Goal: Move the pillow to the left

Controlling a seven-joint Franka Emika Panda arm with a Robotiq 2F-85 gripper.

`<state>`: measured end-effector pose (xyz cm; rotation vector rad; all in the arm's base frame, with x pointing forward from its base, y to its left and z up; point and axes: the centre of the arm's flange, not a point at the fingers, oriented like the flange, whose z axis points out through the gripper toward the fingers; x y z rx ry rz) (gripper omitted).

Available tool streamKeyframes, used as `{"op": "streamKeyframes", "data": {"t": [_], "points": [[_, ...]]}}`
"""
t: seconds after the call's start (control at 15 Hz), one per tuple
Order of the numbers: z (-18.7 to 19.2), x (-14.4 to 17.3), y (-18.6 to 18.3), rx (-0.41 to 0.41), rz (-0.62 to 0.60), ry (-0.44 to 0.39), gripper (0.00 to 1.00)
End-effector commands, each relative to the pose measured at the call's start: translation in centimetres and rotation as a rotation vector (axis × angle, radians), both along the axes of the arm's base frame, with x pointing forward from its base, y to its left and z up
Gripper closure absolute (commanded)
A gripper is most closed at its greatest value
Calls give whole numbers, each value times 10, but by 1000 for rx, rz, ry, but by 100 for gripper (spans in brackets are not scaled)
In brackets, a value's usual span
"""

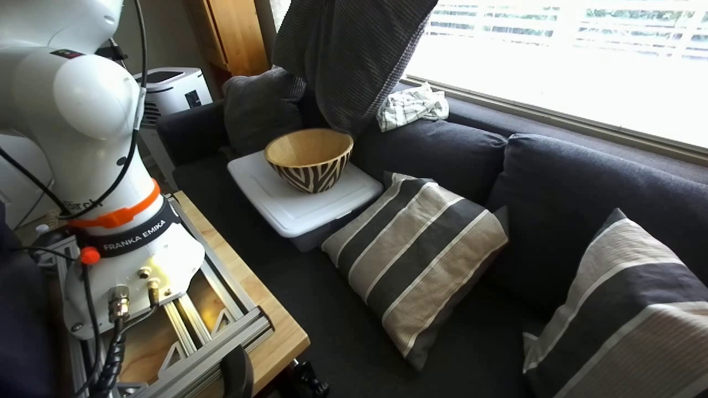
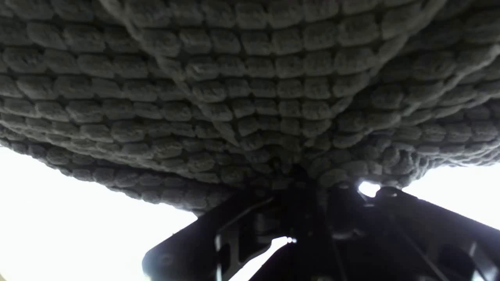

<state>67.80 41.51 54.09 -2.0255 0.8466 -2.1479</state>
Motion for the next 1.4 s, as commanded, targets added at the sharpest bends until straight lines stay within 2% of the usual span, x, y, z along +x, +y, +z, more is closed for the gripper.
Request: {"op": "streamKeyframes", "data": {"t": [0.0,0.4,0.6,1.07,1.2,1.33], "points": [[30,-38,-46,-124,71,-31,99],[41,-58,-72,-285,174,-28,99],[32,-67,-78,-365,231,-12,99],[-20,-72,-53,-493,310,-45,99],[-37,-71,-44,-510,300,-48,99],[-56,-72,-30,-489,257,-36,99]]}}
